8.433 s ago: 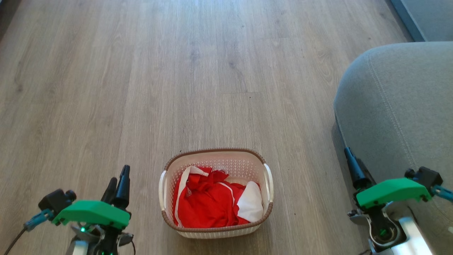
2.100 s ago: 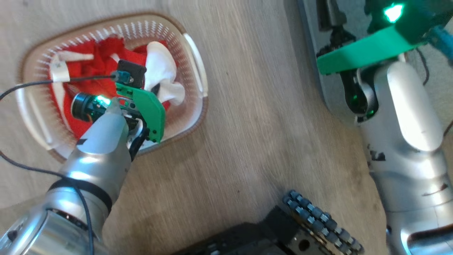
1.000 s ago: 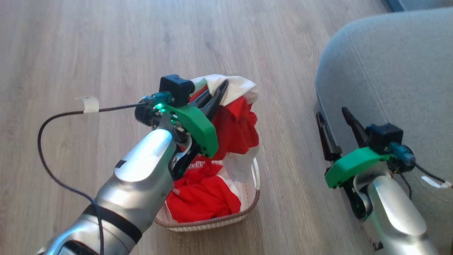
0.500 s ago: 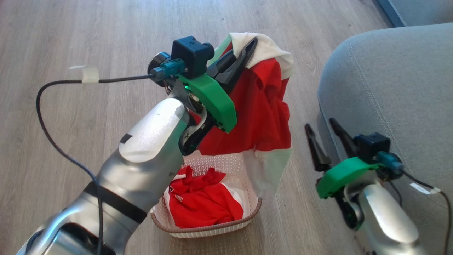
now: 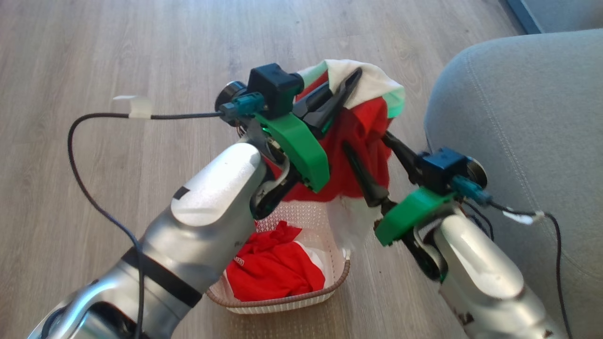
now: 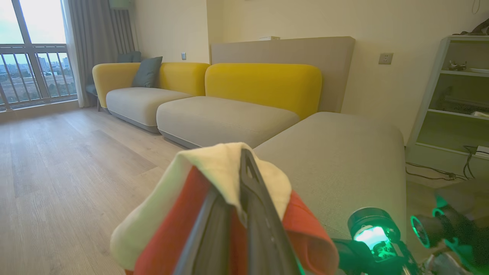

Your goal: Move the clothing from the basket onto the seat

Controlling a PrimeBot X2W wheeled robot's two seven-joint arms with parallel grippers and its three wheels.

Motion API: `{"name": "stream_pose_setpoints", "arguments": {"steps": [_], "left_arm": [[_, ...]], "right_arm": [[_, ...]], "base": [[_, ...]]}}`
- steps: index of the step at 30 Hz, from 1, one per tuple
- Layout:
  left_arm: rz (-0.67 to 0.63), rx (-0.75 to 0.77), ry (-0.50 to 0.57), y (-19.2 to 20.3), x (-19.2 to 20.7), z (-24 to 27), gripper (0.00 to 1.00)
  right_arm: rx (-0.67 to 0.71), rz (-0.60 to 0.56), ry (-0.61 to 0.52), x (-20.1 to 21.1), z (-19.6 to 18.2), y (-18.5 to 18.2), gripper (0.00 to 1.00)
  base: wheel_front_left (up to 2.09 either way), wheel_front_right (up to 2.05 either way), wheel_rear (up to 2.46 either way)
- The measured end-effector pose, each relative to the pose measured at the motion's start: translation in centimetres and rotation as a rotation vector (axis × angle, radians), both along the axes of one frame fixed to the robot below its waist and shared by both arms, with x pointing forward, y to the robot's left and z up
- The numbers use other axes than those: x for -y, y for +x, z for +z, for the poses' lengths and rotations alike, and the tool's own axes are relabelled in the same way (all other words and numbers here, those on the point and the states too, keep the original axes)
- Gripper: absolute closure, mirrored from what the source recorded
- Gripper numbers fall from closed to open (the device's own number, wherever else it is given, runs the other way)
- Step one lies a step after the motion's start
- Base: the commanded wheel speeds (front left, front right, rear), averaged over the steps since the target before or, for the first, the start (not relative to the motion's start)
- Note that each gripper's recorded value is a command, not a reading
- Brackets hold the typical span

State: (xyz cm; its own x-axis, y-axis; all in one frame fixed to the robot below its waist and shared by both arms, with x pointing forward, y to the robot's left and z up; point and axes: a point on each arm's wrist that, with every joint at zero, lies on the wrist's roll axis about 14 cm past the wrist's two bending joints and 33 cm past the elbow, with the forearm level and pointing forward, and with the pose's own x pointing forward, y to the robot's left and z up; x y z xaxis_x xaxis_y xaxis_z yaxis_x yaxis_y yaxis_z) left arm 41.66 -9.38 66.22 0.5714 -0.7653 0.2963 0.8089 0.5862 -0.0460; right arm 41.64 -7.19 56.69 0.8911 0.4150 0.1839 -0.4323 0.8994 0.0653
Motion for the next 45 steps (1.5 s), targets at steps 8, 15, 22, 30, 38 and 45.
{"name": "stream_pose_setpoints", "arguments": {"steps": [8, 15, 22, 30, 38, 45], "left_arm": [[-0.038, -0.019, 0.007, -1.4, 0.4, -0.6, 1.00], [-0.048, -0.067, -0.010, -1.9, 0.4, -1.3, 1.00], [-0.070, -0.095, 0.017, -1.7, 1.4, -2.8, 0.00], [-0.090, -0.145, 0.064, -1.4, 2.3, -6.5, 0.00], [-0.130, -0.167, 0.070, -2.0, 4.2, -8.3, 0.00], [-0.211, -0.183, 0.065, -3.9, 7.5, -9.2, 0.00]], "right_arm": [[-0.082, 0.023, -0.116, -1.3, -2.7, 1.9, 0.00], [-0.119, 0.080, -0.091, -3.4, -3.0, 2.5, 1.00], [-0.101, 0.031, -0.051, -1.7, -2.1, 2.9, 1.00], [-0.047, -0.090, -0.012, 3.0, -0.5, 2.2, 1.00], [-0.063, -0.247, -0.015, 9.4, -1.7, -0.9, 1.00], [-0.021, -0.402, -0.009, 15.1, -0.5, -4.7, 1.00]], "base": [[0.00, 0.00, 0.00], [0.00, 0.00, 0.00], [0.00, 0.00, 0.00], [0.00, 0.00, 0.00], [0.00, 0.00, 0.00], [0.00, 0.00, 0.00]]}}
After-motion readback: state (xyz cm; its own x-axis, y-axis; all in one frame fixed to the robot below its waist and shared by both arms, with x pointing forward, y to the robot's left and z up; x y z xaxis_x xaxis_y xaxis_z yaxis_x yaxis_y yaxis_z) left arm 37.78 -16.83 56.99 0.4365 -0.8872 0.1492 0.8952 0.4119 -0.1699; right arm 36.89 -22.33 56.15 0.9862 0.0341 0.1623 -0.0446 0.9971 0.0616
